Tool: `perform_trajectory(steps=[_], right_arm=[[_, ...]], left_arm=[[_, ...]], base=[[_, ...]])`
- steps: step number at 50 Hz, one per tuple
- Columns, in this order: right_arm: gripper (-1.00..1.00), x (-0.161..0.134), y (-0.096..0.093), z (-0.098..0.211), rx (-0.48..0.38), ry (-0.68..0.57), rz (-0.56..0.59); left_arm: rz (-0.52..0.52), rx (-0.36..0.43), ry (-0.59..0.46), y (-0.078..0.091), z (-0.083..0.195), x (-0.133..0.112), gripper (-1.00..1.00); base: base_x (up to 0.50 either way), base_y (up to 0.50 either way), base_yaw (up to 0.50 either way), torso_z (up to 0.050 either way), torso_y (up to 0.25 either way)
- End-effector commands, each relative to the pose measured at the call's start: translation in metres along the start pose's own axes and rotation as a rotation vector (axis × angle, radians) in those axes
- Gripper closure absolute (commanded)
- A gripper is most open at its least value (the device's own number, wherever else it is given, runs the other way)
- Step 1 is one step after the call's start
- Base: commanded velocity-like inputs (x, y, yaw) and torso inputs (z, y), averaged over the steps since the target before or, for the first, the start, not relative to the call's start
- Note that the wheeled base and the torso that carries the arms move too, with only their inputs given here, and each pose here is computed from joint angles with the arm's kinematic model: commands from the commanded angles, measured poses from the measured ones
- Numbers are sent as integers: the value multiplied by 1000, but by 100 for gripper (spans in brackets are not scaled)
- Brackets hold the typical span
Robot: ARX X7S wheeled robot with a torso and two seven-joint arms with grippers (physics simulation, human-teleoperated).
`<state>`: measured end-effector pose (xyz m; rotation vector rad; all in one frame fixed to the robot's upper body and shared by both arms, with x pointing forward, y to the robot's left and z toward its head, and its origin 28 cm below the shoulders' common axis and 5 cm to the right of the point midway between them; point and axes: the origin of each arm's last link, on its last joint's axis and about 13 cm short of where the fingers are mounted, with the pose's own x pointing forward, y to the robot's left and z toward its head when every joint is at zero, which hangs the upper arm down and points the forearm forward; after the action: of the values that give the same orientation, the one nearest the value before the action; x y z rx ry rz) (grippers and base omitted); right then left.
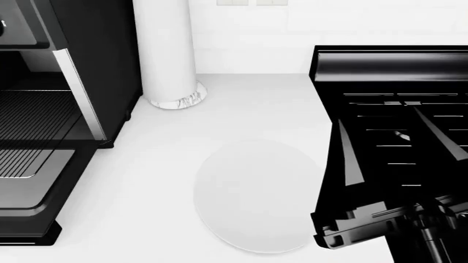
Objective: Place the baguette on the rack of the toaster oven.
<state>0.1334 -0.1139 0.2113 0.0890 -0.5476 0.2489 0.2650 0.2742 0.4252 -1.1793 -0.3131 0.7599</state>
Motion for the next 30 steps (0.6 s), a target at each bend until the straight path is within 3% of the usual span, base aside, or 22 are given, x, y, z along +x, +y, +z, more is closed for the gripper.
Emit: perform_trajectory(steps=[1, 30], right_arm=[[-100, 1, 0, -1, 0, 1, -1], [-100, 2, -1, -4, 2, 5, -6]], left_arm=[[6, -2, -3, 2, -3, 4, 100], [70, 4, -11, 13, -12, 19, 100]], base=[[0, 0, 0, 0, 0], [0, 0, 0, 0, 0]])
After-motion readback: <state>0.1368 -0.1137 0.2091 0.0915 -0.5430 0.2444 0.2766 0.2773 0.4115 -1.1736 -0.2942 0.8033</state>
